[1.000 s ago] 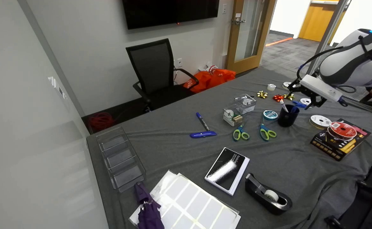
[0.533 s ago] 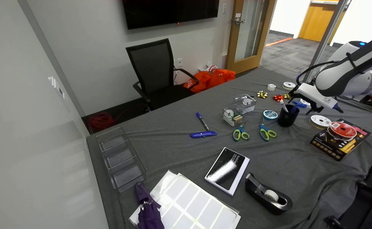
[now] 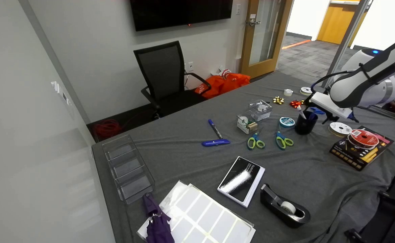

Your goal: Remove the markers from the black cup, put them inside the clear bowl on the right and move it to the front

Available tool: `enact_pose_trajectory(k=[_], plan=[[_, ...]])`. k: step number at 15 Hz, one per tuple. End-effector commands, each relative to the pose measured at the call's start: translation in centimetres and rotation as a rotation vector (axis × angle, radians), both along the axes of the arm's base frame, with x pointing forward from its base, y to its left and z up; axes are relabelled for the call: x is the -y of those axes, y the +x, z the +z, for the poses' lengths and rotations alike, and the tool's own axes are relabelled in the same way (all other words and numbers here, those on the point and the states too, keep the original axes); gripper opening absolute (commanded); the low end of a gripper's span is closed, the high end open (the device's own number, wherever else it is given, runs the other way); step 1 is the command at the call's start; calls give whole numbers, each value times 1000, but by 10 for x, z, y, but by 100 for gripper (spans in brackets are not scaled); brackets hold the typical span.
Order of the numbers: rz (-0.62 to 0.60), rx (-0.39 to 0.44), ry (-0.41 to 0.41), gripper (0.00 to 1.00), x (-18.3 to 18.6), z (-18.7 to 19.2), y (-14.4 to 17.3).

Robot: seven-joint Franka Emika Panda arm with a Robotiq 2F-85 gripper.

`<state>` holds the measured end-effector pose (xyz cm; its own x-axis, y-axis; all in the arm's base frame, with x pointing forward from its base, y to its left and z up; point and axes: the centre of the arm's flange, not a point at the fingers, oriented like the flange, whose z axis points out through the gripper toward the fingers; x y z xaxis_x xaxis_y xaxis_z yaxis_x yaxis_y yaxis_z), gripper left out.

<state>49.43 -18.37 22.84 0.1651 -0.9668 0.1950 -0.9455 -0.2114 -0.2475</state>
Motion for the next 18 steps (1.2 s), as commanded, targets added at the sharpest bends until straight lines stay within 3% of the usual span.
enact_pose_trajectory(k=[1,3,13,14,18], plan=[[-7,-5,-23,100,-3,-7,8],[-2,-10,-22,72,-4,-9,9],[1,-11,-24,3,-3,-8,8],[-1,-12,-22,0,-3,-6,8],[-2,-26,-2,5,-3,8,6]])
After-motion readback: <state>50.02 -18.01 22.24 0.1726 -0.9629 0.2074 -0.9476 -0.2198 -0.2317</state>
